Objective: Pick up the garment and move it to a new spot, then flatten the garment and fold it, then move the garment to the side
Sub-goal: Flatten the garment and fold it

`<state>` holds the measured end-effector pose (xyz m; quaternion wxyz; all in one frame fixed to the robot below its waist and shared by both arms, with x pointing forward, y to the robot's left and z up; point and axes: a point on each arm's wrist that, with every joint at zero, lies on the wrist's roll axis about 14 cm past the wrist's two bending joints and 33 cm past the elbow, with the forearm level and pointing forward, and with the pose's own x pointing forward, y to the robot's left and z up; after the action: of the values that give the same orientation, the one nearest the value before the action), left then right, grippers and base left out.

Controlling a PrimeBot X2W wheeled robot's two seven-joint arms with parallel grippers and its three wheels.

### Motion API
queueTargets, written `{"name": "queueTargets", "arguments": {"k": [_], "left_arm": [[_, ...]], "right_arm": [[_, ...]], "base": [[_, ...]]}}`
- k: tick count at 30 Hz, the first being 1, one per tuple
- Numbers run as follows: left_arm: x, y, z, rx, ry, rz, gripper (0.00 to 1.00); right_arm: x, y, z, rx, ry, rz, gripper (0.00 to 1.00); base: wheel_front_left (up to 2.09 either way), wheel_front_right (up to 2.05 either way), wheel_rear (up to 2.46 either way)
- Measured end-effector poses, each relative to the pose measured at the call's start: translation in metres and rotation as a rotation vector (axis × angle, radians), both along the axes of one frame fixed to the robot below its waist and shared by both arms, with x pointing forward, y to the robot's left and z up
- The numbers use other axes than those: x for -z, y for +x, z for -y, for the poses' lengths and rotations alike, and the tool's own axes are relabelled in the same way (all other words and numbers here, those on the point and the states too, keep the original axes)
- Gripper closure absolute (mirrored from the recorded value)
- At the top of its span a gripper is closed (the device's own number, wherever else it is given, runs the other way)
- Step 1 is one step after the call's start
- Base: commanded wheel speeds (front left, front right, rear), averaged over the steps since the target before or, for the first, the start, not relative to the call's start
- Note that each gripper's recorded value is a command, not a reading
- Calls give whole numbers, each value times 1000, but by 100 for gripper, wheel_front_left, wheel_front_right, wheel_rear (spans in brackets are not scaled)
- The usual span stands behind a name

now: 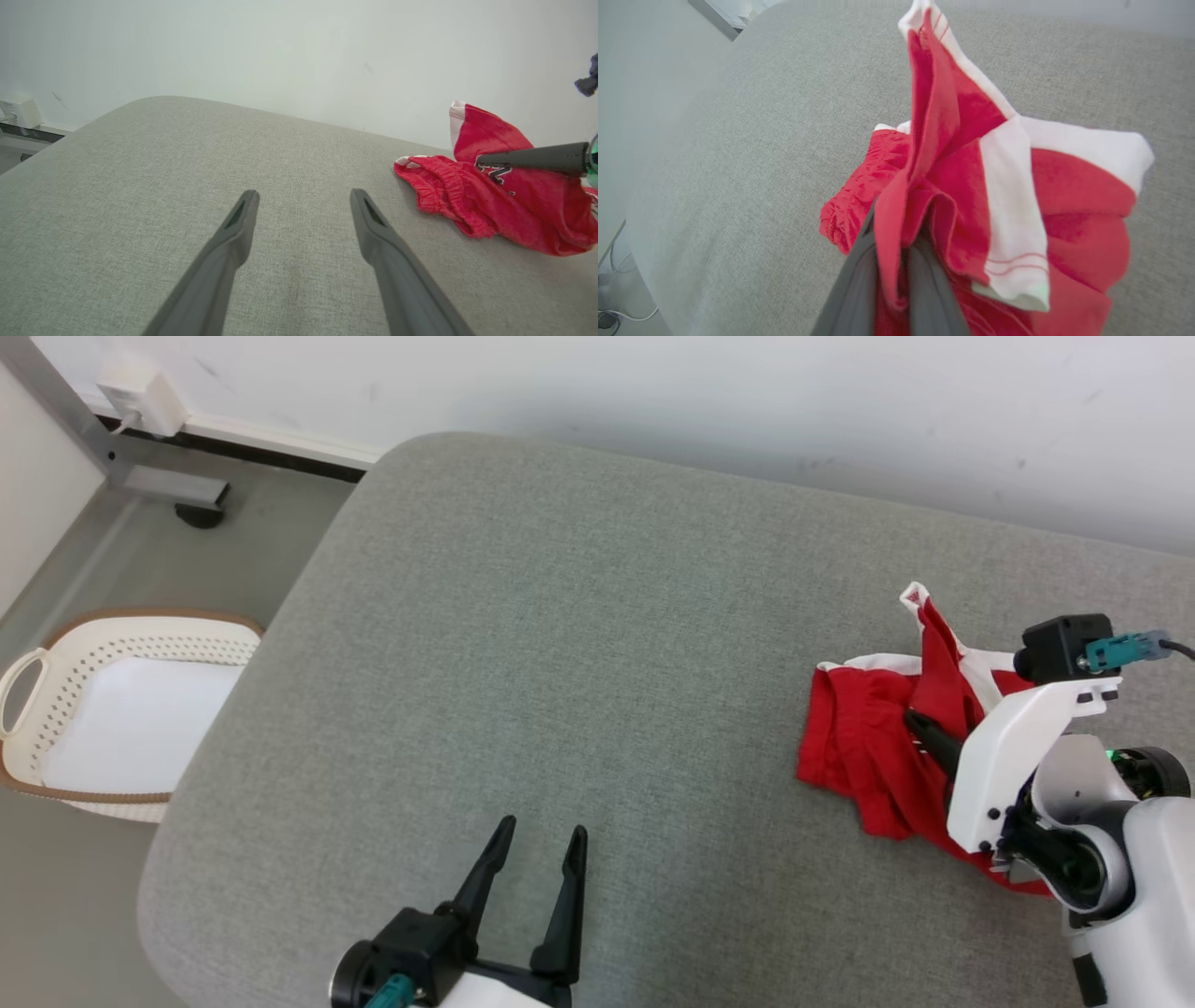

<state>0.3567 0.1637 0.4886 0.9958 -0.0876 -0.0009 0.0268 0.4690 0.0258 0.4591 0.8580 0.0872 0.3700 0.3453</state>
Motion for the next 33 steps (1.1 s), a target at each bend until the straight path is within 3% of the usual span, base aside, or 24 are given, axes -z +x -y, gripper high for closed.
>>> {"name": "queueTargets", "arguments": {"k": [3,4,16,22,26,33], "left_arm": [[0,0,2,7,1,1,0],[0,0,2,7,1,2,0],[2,1,6,26,1,0,0],[-1,0,6,31,-2,12,0],[-4,-6,4,23,-1,23,0],[-9,-18,0,10,3,43,0]], "right_arm": [[-6,2,-2,20,3,53,42],[-7,1,-5,17,10,60,0],[-22,-43,-44,-77,139,85,0],[-45,-52,-45,-53,227,171,0],[-61,-49,-23,12,244,297,0],[-68,-42,53,179,133,557,0]], "base": [[0,0,0],[0,0,0],[0,0,0],[0,0,0],[0,0,0],[0,0,0]]}}
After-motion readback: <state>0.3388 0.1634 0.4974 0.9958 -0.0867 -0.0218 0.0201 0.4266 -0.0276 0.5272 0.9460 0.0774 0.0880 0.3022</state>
